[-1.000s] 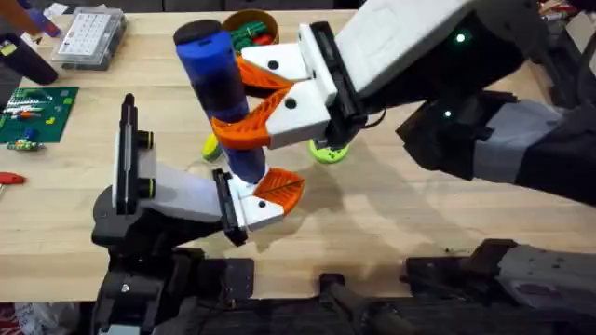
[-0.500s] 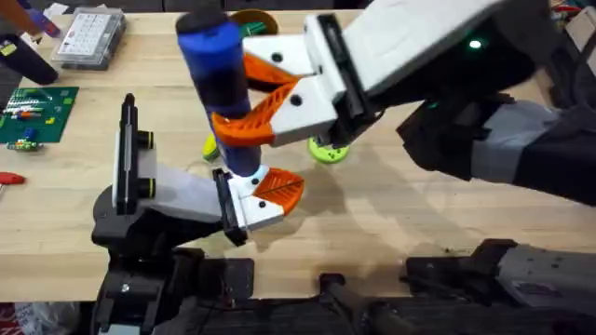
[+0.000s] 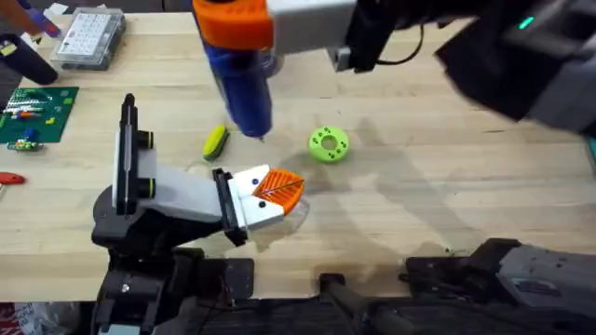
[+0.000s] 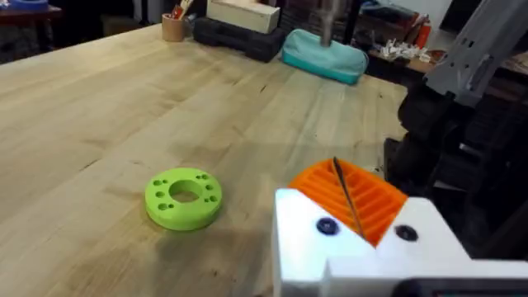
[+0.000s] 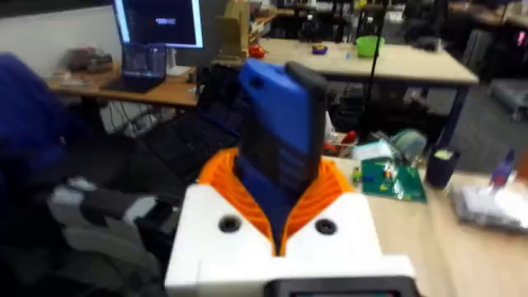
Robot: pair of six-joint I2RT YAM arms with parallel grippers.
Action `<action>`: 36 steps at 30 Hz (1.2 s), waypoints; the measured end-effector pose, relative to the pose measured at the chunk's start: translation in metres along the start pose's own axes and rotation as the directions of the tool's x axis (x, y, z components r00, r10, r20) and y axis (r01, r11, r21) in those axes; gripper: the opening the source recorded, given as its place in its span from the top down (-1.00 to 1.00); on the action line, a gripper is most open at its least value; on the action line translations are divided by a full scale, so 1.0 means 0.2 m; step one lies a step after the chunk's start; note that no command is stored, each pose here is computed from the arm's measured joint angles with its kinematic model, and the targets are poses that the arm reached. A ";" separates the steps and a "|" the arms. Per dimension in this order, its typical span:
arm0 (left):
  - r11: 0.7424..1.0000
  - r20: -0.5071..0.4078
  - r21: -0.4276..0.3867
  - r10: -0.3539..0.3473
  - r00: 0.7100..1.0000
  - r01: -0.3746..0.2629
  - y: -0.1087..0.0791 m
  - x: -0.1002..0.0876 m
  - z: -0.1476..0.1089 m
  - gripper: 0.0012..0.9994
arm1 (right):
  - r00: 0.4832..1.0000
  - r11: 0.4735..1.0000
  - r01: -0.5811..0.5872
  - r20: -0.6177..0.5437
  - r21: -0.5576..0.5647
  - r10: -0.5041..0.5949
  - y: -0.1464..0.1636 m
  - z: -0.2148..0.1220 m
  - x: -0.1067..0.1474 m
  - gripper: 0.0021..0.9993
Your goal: Pick up the gripper from the table and insert it into the empty holder that is missing its gripper. Then pick up a screw, insert it into the mounting hole, and use the screwdriver to tighten it. Finally, clean up the table by picking up the vegetable and placing it into the bucket.
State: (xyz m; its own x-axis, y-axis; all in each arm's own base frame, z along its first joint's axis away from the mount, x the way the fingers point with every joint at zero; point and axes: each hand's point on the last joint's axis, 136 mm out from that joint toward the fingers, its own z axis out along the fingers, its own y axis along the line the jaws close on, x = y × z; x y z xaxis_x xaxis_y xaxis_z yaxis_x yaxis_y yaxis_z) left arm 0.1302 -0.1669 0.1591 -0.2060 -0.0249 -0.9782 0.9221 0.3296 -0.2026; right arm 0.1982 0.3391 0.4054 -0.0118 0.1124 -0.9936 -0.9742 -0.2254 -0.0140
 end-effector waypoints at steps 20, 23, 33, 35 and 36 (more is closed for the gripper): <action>0.999 0.000 0.003 0.037 0.999 -0.037 0.00 0.00 0.00 0.99 | 0.611 0.809 0.364 -0.774 0.462 0.168 -0.37 -0.64 0.43 0.96; 0.999 0.000 0.003 0.043 0.999 -0.043 0.00 0.00 0.00 0.99 | 0.455 0.809 0.435 -0.872 0.396 0.181 -0.36 -0.80 0.52 0.96; 0.999 0.000 0.004 0.048 0.999 -0.048 0.00 0.00 0.00 0.99 | 0.104 0.872 0.398 -0.959 0.284 0.264 -0.50 -1.25 0.90 0.96; 0.999 0.000 0.004 0.048 0.999 -0.048 0.00 0.00 0.00 0.99 | 0.058 0.893 0.357 -0.960 0.275 0.273 -0.51 -1.32 1.00 0.96; 0.999 0.000 0.004 0.049 0.999 -0.049 0.00 0.00 0.00 0.99 | 0.037 0.902 0.336 -0.961 0.271 0.275 -0.51 -1.36 1.05 0.96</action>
State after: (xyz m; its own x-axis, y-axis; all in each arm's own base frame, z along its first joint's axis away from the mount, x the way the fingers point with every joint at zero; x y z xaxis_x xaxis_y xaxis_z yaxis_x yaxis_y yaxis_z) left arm 0.1296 -0.1671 0.1591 -0.1610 -0.0085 -0.9869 0.9323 0.3268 -0.1549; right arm 0.3562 0.1229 0.1668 -0.0513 -0.9876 -0.1485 -0.9437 0.0965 -0.3163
